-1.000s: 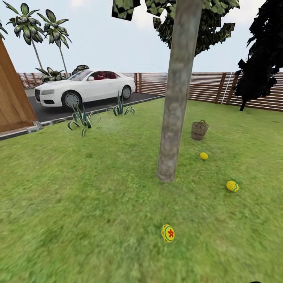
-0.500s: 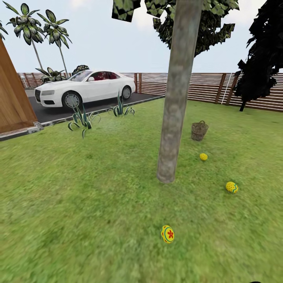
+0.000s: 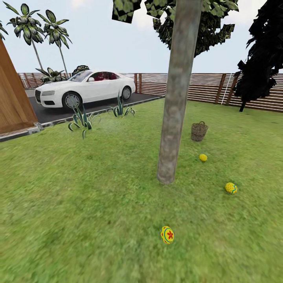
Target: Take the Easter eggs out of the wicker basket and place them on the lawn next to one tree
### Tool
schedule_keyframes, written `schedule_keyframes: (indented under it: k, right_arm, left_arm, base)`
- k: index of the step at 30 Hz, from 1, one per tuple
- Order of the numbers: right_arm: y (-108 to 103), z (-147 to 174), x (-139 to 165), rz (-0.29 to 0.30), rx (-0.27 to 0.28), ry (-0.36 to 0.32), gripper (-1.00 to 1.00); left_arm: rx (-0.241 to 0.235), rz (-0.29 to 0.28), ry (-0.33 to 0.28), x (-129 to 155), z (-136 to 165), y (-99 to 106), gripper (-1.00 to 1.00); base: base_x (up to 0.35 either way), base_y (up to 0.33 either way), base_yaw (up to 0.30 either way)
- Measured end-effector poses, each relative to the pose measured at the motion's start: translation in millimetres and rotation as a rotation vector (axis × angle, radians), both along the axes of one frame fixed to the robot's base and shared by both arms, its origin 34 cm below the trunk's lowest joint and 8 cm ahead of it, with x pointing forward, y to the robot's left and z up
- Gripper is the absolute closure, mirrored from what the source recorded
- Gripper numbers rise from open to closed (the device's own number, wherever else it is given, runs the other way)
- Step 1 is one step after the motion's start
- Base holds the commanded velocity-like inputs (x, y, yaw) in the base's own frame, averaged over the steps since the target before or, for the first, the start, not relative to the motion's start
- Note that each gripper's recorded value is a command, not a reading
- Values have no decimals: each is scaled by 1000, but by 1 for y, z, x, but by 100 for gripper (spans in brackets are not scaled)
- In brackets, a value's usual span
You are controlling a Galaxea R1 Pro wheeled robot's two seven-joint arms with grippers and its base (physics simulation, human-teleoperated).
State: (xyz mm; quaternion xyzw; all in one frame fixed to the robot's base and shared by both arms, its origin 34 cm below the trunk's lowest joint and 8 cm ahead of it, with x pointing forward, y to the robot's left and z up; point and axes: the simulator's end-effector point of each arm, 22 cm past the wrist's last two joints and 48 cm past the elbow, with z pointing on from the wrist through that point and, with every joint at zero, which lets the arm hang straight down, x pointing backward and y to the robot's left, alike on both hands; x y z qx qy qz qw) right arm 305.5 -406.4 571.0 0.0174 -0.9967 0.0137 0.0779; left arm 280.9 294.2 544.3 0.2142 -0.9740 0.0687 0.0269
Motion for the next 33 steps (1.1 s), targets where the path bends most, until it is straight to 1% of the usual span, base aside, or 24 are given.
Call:
schedule_keyframes:
  k: [1,3,9,11,14,17,20,21,22,24,25,26,29,30,33]
  right_arm:
    - [6,-1,-9,2,8,9,-100]
    - [10,-1,-16,5,11,16,-100]
    - [8,4,-34,13,-11,35,-100]
    - [8,5,-49,14,-12,53,-100]
    - [9,4,-63,31,-6,28,-100]
    - [9,5,-72,41,-2,13,-100]
    - [24,4,-96,49,11,33,-100]
    - [29,4,-104,54,5,40,-100]
    - [35,2,-114,66,-15,45,-100]
    - [45,1,-127,89,-55,34,-100]
    - [47,1,-130,93,-60,31,-100]
    - [55,1,-139,102,-66,27,-100]
    - [68,3,-164,109,-58,41,-100]
    - [71,4,-169,110,-54,41,-100]
    - [83,7,-188,115,-47,40,-100]
  left_arm:
    - [1,0,8,-6,1,0,-100]
    - [1,1,22,-18,2,0,-100]
    - [1,1,36,-30,9,0,-100]
    - [1,1,38,-33,11,0,-100]
    - [7,0,62,-58,13,2,-100]
    - [12,0,69,-71,16,3,-100]
    - [11,0,93,-92,19,1,-100]
    - [10,-1,106,-104,20,0,-100]
    - [9,-1,125,-119,22,-2,-100]
    - [7,-1,151,-141,25,-3,-100]
    - [6,0,155,-145,26,-4,-100]
    - [5,-2,172,-158,28,-5,-100]
    - [2,-2,204,-185,34,-8,-100]
    - [4,-4,209,-192,36,-8,-100]
    - [45,-18,158,-206,39,-1,-100]
  base:
    - [0,0,0]
    - [0,0,0]
    - [0,0,0]
    - [0,0,0]
    - [0,0,0]
    - [0,0,0]
    - [0,0,0]
    - [0,0,0]
    - [0,0,0]
    - [0,0,0]
    - [0,0,0]
    - [0,0,0]
    - [0,0,0]
    - [0,0,0]
    - [0,0,0]
